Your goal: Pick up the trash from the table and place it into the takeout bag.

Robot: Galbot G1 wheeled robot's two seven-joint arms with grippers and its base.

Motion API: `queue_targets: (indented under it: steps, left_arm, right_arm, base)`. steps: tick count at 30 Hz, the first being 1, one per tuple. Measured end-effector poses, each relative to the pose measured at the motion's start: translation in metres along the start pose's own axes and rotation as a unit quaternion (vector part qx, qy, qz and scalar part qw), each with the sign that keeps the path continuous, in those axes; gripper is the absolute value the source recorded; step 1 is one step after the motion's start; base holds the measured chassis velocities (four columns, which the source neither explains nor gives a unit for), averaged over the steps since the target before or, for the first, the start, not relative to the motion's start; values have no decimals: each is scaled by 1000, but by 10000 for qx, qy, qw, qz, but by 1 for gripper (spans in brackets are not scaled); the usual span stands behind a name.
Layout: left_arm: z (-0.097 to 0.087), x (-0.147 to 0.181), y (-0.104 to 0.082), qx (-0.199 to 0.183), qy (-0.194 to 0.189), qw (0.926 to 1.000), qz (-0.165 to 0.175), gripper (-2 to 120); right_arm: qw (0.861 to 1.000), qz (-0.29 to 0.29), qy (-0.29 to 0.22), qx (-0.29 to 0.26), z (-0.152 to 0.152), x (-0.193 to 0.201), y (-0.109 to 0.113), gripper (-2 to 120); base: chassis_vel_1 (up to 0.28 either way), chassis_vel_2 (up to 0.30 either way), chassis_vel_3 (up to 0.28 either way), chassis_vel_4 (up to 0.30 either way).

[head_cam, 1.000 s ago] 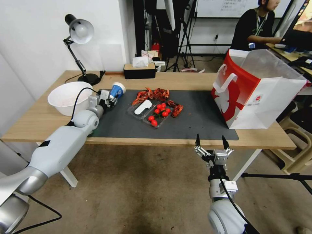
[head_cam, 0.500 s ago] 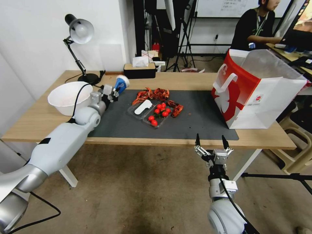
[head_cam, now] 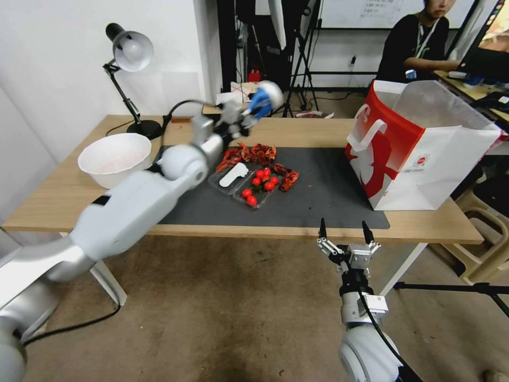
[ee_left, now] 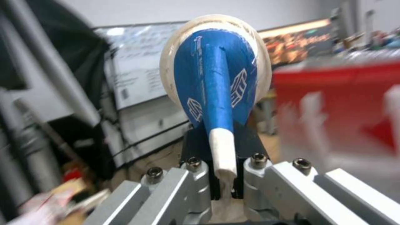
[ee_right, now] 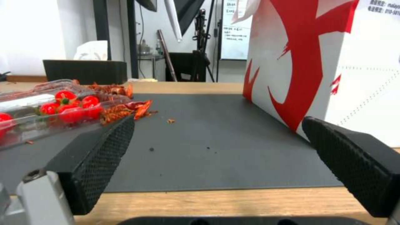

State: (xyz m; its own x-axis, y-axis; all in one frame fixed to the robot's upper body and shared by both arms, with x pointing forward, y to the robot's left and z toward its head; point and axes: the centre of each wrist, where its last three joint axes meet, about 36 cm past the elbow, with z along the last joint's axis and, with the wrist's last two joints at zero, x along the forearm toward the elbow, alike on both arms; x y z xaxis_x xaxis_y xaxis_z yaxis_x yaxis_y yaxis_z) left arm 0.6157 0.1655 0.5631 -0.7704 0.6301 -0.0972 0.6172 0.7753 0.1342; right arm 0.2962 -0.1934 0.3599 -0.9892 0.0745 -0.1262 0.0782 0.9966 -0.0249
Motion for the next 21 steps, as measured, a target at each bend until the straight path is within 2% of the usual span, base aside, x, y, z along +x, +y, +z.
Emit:
queue_targets:
  steps: [2, 3, 6, 7, 8, 9, 11, 13, 14, 18, 20, 21]
  left_arm:
    - [-34, -32, -34, 4, -243, 9987, 438, 3]
    - [-34, -32, -34, 4, -243, 9987, 438, 3]
    - [-67, -75, -77, -31, -407, 9949, 922, 3]
    - [-67, -75, -77, -31, -407, 9949, 922, 3]
    - [-72, -83, -86, -49, -419, 9940, 1009, 3]
    - [-80, -97, -103, -71, -443, 9921, 1170, 3]
    - [-83, -103, -109, -80, -450, 9914, 1227, 3]
    - [-91, -121, -130, -133, -458, 9889, 1404, 3]
    - [-91, -121, -130, -133, -458, 9889, 1404, 3]
    - [-97, -146, -165, -165, -449, 9854, 1637, 3]
    - [-98, -149, -168, -161, -448, 9849, 1664, 3]
    - [-97, -154, -177, -149, -434, 9841, 1716, 3]
  right_arm:
    - [10000, 20, 15, 5, 0, 2, -1, 100]
    - [10000, 20, 15, 5, 0, 2, -1, 100]
    - [10000, 40, 10, -1, 0, 1, -1, 100]
    - [10000, 40, 10, -1, 0, 1, -1, 100]
    - [10000, 44, 8, -6, 0, 1, 0, 100]
    - [10000, 54, 9, -16, 0, 1, 0, 100]
    - [10000, 58, 10, -19, 0, 1, 1, 100]
    - [10000, 67, 16, -22, 1, 1, 1, 100]
    - [10000, 67, 16, -22, 1, 1, 1, 100]
    - [10000, 78, 16, -21, 1, 2, 3, 100]
    - [10000, 80, 18, -18, 2, 2, 3, 100]
    - [10000, 82, 24, -14, 2, 3, 3, 100]
  base:
    - [0, 0, 0, 0]
    - [0, 0, 0, 0]
    - [0, 0, 0, 0]
    - [0, 0, 0, 0]
    - [0, 0, 0, 0]
    - [0, 0, 0, 0]
    - [0, 0, 0, 0]
    - [0, 0, 0, 0]
    - [0, 0, 0, 0]
    - [0, 0, 0, 0]
    - [0, 0, 0, 0]
    - [0, 0, 0, 0]
